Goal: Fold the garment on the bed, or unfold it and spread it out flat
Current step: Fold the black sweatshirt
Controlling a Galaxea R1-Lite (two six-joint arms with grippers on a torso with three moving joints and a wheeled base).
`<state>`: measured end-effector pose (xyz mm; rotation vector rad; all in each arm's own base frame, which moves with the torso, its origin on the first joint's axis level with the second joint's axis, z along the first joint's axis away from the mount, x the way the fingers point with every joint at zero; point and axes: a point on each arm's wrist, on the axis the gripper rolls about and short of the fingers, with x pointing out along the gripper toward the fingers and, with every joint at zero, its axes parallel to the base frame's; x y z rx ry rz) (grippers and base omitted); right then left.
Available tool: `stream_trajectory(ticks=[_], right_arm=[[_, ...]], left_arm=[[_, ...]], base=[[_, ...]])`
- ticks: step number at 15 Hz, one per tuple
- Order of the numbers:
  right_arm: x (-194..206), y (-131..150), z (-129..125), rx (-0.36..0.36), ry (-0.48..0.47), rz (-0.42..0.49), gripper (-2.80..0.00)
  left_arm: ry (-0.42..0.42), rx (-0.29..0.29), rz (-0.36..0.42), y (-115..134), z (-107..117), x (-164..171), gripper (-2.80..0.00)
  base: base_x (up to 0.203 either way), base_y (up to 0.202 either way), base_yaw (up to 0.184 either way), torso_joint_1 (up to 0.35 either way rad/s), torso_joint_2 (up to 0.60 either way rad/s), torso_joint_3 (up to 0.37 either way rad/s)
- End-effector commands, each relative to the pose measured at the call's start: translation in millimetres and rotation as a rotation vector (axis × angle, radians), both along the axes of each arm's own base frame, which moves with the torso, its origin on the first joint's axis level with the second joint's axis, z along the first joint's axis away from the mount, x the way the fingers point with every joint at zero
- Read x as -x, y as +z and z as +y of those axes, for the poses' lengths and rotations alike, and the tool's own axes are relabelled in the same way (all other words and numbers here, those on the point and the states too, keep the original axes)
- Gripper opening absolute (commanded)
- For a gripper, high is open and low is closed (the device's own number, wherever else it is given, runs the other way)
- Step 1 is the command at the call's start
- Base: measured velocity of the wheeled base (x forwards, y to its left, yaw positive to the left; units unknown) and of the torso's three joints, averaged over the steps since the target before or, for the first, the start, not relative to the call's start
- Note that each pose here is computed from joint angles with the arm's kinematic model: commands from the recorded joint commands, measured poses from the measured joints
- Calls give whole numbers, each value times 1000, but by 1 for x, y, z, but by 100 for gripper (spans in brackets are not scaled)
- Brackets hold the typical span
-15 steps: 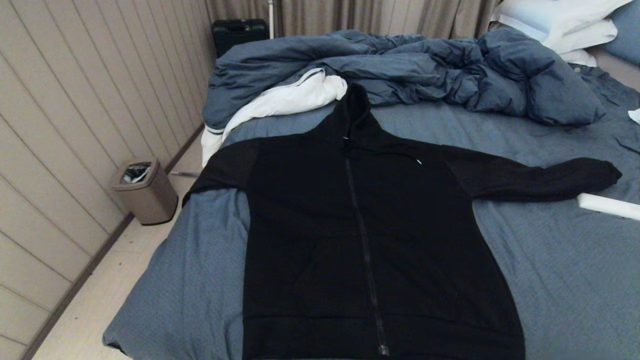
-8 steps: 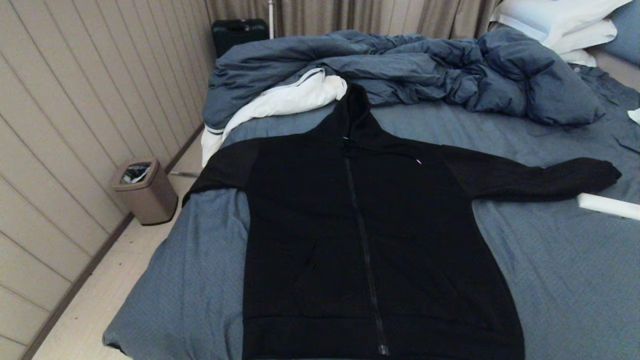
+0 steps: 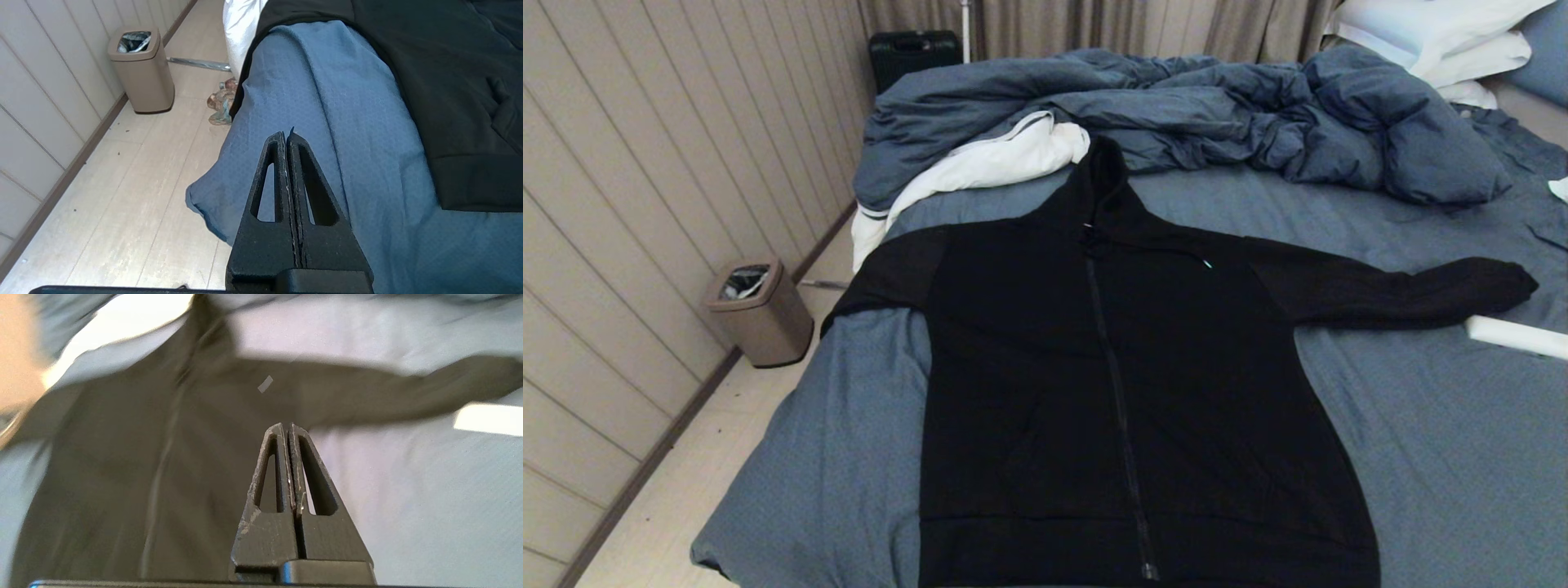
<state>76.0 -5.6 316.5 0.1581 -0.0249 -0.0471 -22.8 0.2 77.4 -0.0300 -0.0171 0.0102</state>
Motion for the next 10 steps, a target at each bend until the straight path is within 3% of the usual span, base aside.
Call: stream_trajectory(ticks=[1,5,8,10], right_arm=[[-120,15,-42,-43,-159,164,-280],[-228,6,-179,-98,-467,224,-280],[-247,-10,-261,-103,-583,212,-280],[-249,-51,-307,-132,-629,258,-280]], left_arm=[[0,2,0,0,0,0,-280],[0,1,-3,1,0,0,-280],[0,2,0,0,0,0,-280],[0,2,-2,1,0,0,-280]], base=[[0,0,0,0,0,0],[0,0,0,0,0,0],[0,0,0,0,0,0],[0,0,0,0,0,0]])
